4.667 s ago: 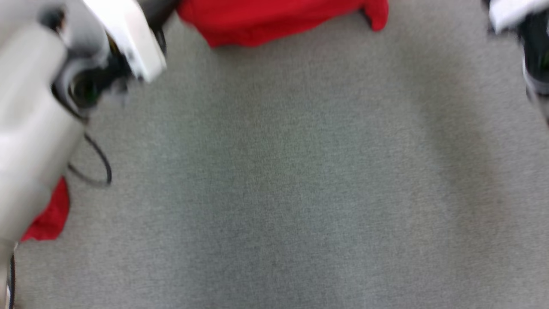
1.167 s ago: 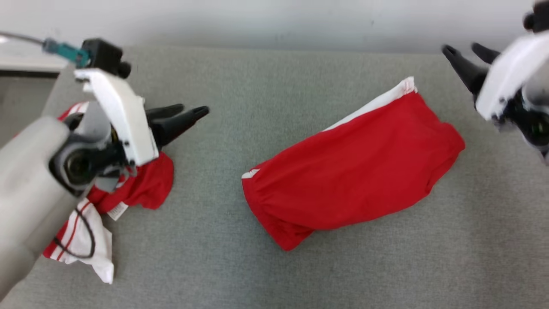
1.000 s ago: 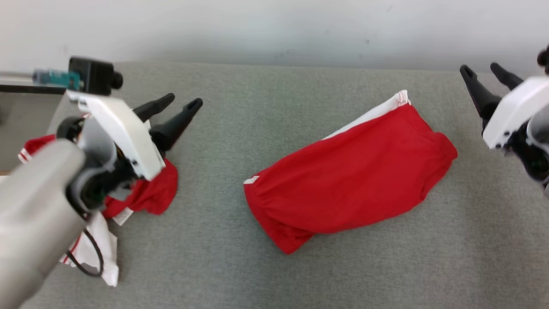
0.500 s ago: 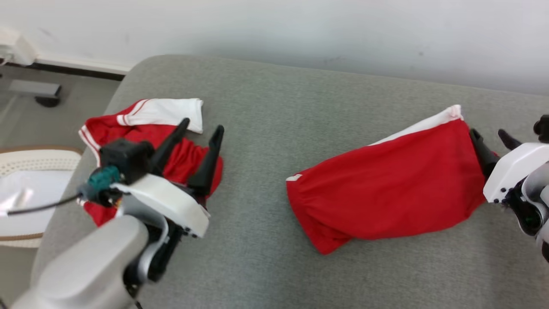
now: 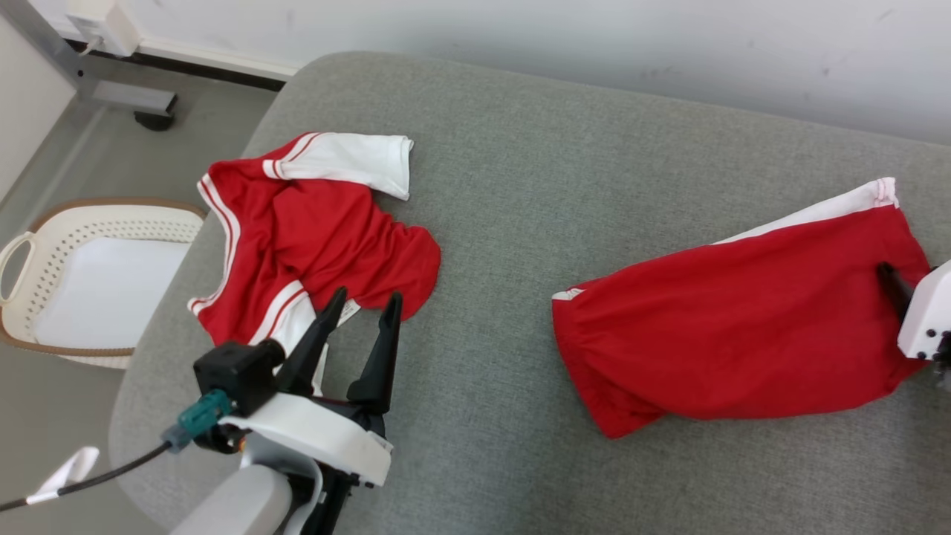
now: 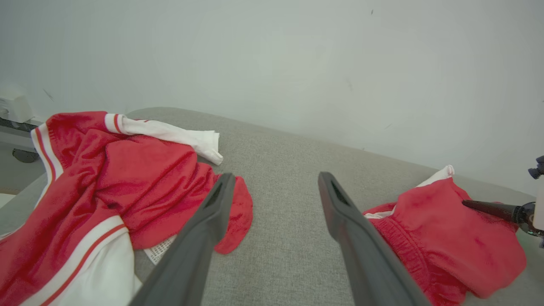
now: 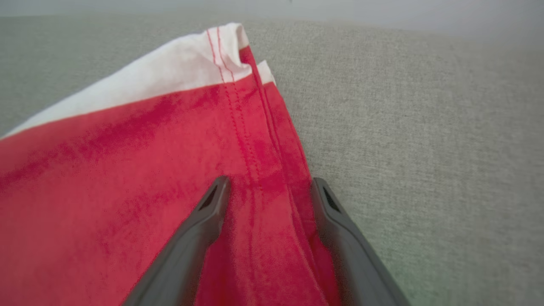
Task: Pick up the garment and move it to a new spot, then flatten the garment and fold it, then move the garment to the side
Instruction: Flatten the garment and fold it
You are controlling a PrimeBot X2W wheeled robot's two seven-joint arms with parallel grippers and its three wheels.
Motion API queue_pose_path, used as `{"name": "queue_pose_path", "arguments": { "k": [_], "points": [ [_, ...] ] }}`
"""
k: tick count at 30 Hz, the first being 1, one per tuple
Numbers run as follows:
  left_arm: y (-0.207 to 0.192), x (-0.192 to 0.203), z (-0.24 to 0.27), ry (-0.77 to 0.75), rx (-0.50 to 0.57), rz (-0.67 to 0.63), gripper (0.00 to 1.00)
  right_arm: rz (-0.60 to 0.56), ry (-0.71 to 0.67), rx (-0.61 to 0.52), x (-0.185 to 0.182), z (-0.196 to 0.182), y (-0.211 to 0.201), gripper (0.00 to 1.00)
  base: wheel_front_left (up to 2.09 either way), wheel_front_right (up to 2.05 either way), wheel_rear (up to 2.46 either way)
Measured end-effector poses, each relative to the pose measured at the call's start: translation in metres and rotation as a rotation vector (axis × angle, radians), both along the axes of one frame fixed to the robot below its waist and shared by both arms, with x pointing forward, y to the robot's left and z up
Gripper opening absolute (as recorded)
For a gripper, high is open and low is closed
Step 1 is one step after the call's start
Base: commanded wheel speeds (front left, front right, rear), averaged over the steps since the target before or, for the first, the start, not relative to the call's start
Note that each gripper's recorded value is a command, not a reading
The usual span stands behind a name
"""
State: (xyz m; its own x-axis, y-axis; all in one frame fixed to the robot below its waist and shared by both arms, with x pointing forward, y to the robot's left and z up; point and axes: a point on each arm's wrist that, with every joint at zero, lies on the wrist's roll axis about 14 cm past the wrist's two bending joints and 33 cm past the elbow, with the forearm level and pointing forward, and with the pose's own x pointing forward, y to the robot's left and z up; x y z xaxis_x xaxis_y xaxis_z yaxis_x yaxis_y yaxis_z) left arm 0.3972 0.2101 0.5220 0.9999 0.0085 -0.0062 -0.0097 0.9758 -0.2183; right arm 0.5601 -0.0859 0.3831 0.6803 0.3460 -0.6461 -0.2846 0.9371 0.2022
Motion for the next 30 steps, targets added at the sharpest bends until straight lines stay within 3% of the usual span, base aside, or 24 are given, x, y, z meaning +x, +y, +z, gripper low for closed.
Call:
{"name": "queue_pose_path", "arguments": {
  "k": [10, 12, 13, 14, 22, 30],
  "points": [
    [0.008, -0.009, -0.014, 0.012, -0.015, 0.038, 1.0, 0.013, 0.247, -0.047, -0.012, -0.017, -0.008, 0.98, 0.0, 0.0, 0.0],
    [0.007, -0.01, -0.014, 0.01, -0.014, 0.037, 1.0, 0.017, 0.271, -0.054, -0.017, -0.017, -0.009, 0.38, 0.0, 0.0, 0.0],
    [0.006, -0.011, -0.015, 0.011, -0.019, 0.037, 1.0, 0.017, 0.274, -0.052, -0.019, -0.016, -0.008, 0.13, 0.0, 0.0, 0.0],
    [0.004, -0.011, -0.016, 0.011, -0.024, 0.034, 1.0, 0.014, 0.272, -0.046, -0.02, -0.016, -0.008, 0.0, 0.0, 0.0, 0.0],
    [-0.002, -0.009, -0.01, -0.019, -0.019, 0.012, 1.0, -0.047, 0.157, 0.008, -0.026, -0.001, -0.014, 0.0, 0.0, 0.0, 0.0],
    [-0.017, -0.008, -0.005, -0.05, -0.012, -0.021, 1.0, -0.195, 0.033, 0.107, -0.033, 0.022, -0.045, 0.0, 0.0, 0.0, 0.0]
  ]
}}
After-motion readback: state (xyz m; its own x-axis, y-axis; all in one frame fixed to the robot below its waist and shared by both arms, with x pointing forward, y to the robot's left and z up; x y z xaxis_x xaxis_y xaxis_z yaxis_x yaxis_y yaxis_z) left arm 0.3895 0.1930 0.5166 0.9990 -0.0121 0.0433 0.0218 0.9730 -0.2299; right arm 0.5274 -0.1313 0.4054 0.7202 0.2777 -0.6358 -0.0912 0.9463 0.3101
